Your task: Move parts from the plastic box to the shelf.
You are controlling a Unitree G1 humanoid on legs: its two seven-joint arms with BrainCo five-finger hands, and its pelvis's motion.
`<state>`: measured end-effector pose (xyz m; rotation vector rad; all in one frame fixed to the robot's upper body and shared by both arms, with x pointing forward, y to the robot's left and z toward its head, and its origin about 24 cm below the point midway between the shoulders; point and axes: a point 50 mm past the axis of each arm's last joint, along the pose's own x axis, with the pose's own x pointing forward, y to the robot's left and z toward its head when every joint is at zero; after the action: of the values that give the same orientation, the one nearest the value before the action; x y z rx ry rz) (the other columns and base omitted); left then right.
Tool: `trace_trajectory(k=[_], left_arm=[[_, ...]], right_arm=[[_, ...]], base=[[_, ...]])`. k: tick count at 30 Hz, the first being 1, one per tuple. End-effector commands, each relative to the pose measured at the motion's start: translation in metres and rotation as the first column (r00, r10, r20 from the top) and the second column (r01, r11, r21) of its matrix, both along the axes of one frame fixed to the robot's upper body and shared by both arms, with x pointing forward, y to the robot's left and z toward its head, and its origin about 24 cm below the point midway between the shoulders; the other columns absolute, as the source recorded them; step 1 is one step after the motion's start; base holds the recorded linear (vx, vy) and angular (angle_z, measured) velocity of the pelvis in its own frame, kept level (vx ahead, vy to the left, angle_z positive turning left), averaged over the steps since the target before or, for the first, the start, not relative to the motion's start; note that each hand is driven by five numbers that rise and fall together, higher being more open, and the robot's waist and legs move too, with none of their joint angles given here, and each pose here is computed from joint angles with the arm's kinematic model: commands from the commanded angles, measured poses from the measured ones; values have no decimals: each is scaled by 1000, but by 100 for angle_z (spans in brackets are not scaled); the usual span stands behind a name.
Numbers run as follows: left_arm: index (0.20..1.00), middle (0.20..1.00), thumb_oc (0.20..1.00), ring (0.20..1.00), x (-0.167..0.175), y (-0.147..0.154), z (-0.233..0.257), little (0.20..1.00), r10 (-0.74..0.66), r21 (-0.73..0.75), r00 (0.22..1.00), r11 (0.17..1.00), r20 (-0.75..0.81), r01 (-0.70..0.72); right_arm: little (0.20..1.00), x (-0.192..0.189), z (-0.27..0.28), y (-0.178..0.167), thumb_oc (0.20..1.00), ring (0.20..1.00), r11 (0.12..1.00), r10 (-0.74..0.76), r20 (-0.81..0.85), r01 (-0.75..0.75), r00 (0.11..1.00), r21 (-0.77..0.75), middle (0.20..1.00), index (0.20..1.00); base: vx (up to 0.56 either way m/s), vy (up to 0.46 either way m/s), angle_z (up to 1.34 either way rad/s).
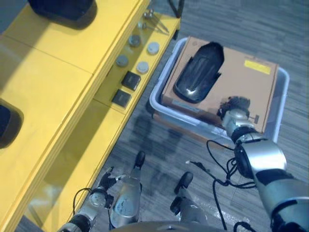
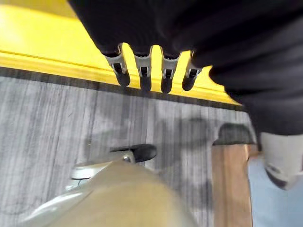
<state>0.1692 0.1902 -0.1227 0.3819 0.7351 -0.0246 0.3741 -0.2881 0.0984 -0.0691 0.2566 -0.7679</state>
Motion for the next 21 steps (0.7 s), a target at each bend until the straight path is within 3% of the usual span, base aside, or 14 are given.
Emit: trace_trajectory(k=[1,6,7,8,14,21], left_arm=[[1000,1000,1000,1000,-6,-3,-3,1000,-13,8,1000,1000,0,13],[1000,1000,1000,1000,-13,-4,-5,1000,-18,-3,1000,1000,-15,18],[1000,1000,1000,1000,-14,-4,-5,1000,-20,-6,1000,1000,-14,20],[1000,1000,1000,1000,-14,-5,-6,1000,-23,-8,1000,1000,-17,23],[1000,1000,1000,1000,-6,-14,-4,1000,-70,-12,998,998,-2,70],[1000,1000,1000,1000,-4,-14,-6,1000,-103,18,995,994,-16,104]], right_arm=[[200,4,27,-11,200,200,986,49,60,-39,997,-160,200,200],[200,9,43,-6,200,200,941,118,52,-95,992,-324,200,200],[627,11,48,-3,627,627,931,131,61,-102,989,-351,627,627],[1000,14,52,1,1000,1000,919,148,63,-114,987,-378,1000,1000],[1000,31,92,30,1000,1000,821,226,81,-145,971,-552,1000,1000],[1000,32,122,25,1000,1000,786,189,134,-68,973,-614,1000,1000]], base=[[-5,-4,-7],[-15,0,-6],[-28,5,-14],[-39,11,-17],[-21,-11,-19],[-13,-18,17]])
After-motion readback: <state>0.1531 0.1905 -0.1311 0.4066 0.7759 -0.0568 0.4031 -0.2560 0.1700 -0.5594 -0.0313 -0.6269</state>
